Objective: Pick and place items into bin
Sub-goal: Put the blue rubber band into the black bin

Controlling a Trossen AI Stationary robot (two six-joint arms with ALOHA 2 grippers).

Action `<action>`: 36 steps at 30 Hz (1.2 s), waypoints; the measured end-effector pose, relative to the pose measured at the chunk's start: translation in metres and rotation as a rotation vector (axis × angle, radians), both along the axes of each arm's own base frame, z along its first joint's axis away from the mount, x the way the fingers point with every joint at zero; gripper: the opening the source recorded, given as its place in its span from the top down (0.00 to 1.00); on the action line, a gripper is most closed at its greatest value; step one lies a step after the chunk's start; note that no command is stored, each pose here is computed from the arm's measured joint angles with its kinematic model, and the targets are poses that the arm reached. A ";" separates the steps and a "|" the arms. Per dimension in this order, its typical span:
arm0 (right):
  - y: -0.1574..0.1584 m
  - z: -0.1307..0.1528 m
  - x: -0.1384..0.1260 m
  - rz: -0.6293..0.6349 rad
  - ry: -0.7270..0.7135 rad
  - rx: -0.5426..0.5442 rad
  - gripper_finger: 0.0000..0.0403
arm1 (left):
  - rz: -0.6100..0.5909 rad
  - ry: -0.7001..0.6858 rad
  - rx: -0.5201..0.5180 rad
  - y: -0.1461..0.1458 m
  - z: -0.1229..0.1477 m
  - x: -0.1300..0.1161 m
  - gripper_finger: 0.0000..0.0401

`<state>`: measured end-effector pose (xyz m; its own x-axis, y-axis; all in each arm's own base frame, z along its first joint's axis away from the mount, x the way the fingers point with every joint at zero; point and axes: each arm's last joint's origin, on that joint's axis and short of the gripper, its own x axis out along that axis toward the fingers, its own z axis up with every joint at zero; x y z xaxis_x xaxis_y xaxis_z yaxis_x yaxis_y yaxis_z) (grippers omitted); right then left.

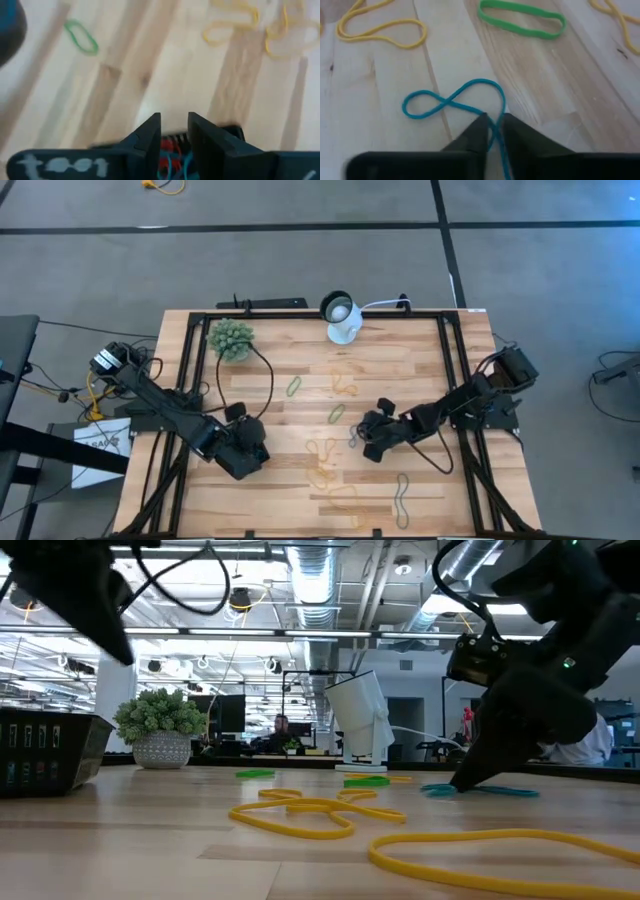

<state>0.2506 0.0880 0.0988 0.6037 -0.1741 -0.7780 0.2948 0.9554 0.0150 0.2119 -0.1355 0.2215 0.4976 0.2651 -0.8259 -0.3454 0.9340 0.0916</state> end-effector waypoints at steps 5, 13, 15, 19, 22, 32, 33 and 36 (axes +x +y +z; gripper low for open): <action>0.007 0.003 0.005 0.083 -0.080 -0.014 0.98 | 0.069 -0.197 0.077 -0.001 0.007 0.010 0.78; 0.014 0.048 0.050 0.106 -0.386 -0.031 1.00 | 0.008 -0.427 0.089 0.005 0.025 0.043 0.78; 0.016 0.055 0.065 0.118 -0.408 -0.053 1.00 | -0.004 -0.466 0.081 0.009 0.029 0.051 0.78; 0.025 0.058 0.093 0.170 -0.416 -0.106 1.00 | -0.023 -0.474 0.048 0.021 0.032 0.061 0.78; 0.027 0.061 0.110 0.180 -0.430 -0.125 1.00 | -0.030 -0.440 0.013 0.029 0.029 0.064 0.78; 0.019 0.086 0.129 0.191 -0.501 -0.137 1.00 | -0.078 -0.303 -0.016 0.028 -0.004 0.078 0.78; 0.018 0.089 0.130 0.203 -0.509 -0.132 1.00 | -0.067 -0.297 0.002 0.029 -0.006 0.078 0.78; 0.016 0.088 0.131 0.219 -0.501 -0.119 1.00 | -0.057 -0.286 0.026 0.031 -0.011 0.081 0.78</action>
